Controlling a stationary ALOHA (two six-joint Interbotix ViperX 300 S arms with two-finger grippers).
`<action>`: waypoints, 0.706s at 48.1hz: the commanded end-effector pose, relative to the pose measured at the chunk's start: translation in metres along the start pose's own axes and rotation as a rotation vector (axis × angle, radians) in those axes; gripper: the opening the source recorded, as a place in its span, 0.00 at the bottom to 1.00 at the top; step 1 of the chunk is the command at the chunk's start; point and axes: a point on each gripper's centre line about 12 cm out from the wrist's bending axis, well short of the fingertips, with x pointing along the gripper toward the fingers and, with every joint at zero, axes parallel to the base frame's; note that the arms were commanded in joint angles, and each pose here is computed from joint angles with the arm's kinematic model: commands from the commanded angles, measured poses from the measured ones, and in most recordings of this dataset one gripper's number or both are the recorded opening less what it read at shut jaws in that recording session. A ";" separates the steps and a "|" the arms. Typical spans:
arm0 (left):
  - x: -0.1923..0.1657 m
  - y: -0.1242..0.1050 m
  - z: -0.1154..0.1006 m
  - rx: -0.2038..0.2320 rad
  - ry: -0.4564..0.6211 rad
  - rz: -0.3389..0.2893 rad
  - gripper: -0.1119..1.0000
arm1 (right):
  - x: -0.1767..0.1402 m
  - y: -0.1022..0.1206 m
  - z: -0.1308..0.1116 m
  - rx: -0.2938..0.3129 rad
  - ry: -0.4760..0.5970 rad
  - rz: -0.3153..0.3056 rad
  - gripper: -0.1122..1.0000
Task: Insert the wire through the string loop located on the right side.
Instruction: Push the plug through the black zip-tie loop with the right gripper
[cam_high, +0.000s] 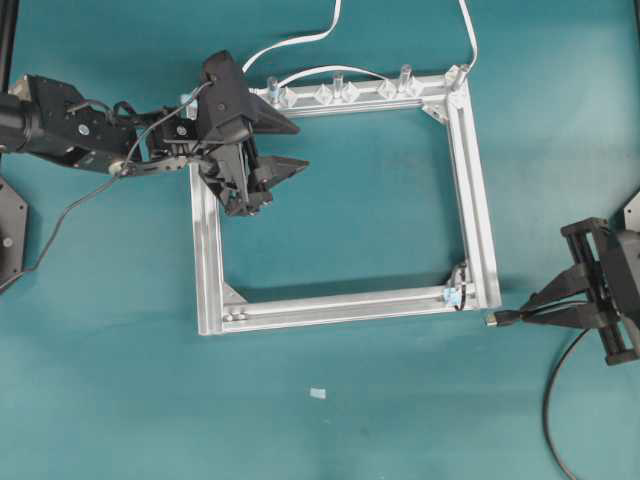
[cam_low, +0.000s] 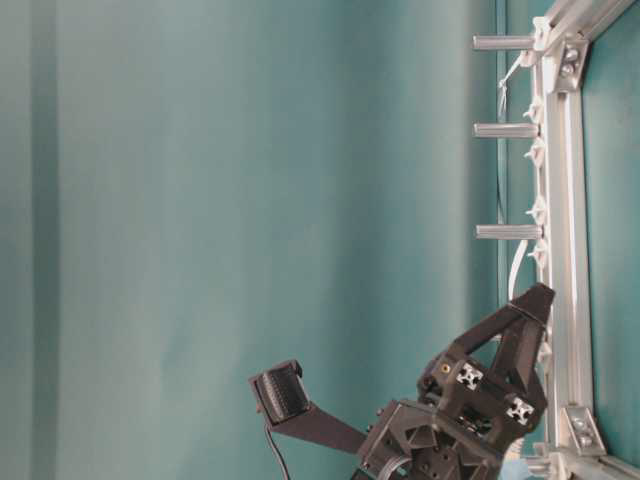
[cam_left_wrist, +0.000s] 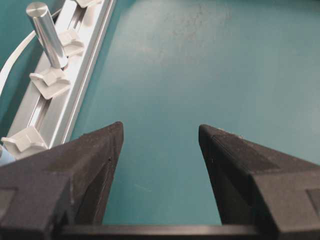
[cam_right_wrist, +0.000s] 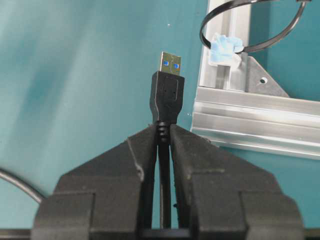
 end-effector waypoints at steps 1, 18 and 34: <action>0.000 0.003 0.011 -0.011 -0.033 0.007 0.68 | 0.001 0.000 0.007 0.006 -0.021 -0.004 0.21; 0.000 0.004 0.012 -0.012 -0.034 0.008 0.68 | 0.001 -0.016 0.008 0.029 -0.030 -0.070 0.21; 0.000 0.004 0.012 -0.012 -0.036 0.008 0.68 | 0.002 -0.022 0.010 0.019 -0.027 -0.092 0.21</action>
